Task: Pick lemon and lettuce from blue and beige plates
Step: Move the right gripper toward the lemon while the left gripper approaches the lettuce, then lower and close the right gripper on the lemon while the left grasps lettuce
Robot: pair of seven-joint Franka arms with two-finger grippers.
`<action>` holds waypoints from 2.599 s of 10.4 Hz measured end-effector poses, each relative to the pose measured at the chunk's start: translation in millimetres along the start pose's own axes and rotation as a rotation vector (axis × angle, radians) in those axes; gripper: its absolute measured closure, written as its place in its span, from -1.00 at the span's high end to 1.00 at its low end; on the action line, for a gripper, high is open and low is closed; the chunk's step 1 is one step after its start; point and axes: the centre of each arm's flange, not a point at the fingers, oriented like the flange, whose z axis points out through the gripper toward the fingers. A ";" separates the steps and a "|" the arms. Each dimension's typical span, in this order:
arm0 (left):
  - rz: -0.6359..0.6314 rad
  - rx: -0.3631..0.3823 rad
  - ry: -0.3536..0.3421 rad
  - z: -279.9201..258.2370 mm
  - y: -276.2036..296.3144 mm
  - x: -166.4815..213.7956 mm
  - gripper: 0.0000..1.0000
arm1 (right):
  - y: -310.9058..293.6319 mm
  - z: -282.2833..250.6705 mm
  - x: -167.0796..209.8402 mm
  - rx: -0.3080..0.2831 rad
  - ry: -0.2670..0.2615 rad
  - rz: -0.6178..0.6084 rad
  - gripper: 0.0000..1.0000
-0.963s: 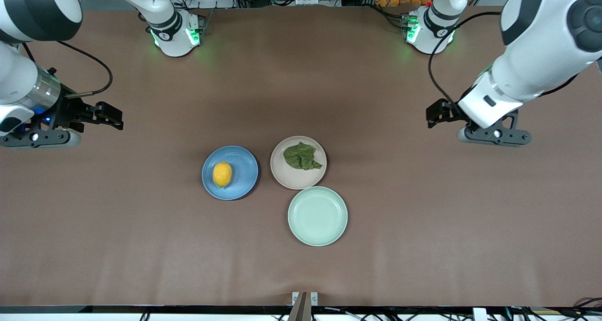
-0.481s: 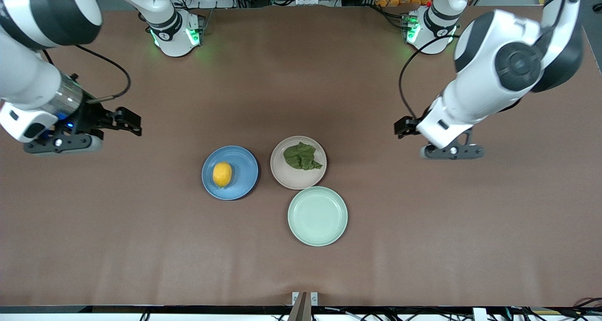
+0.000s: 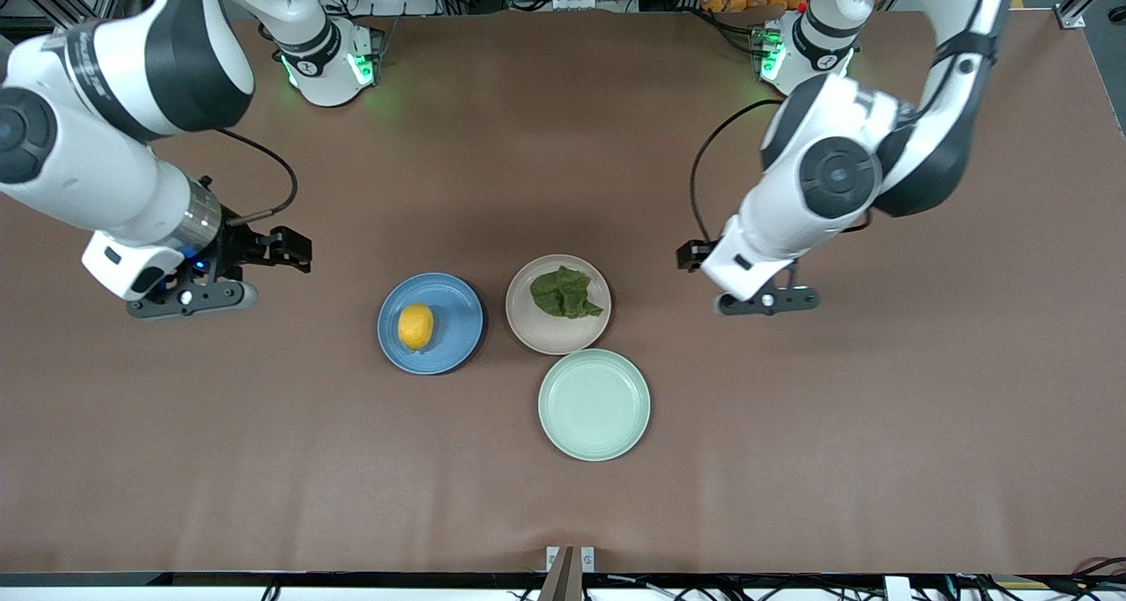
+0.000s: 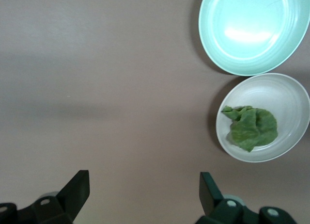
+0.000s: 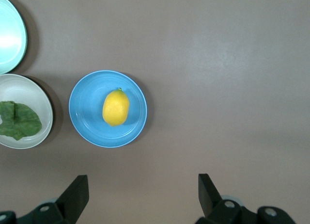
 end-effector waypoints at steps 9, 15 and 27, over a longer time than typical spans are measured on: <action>-0.095 0.043 0.112 103.6 109.8 -29.8 1.00 | -76.9 119.6 29.5 -0.013 0.003 0.115 1.00; -0.122 -0.038 0.194 160.4 163.6 -43.6 1.00 | -80.7 192.4 14.0 -0.014 0.023 0.143 1.00; 0.055 -0.034 0.331 241.0 212.4 -76.1 1.00 | -94.3 298.9 8.3 -0.027 0.037 0.161 1.00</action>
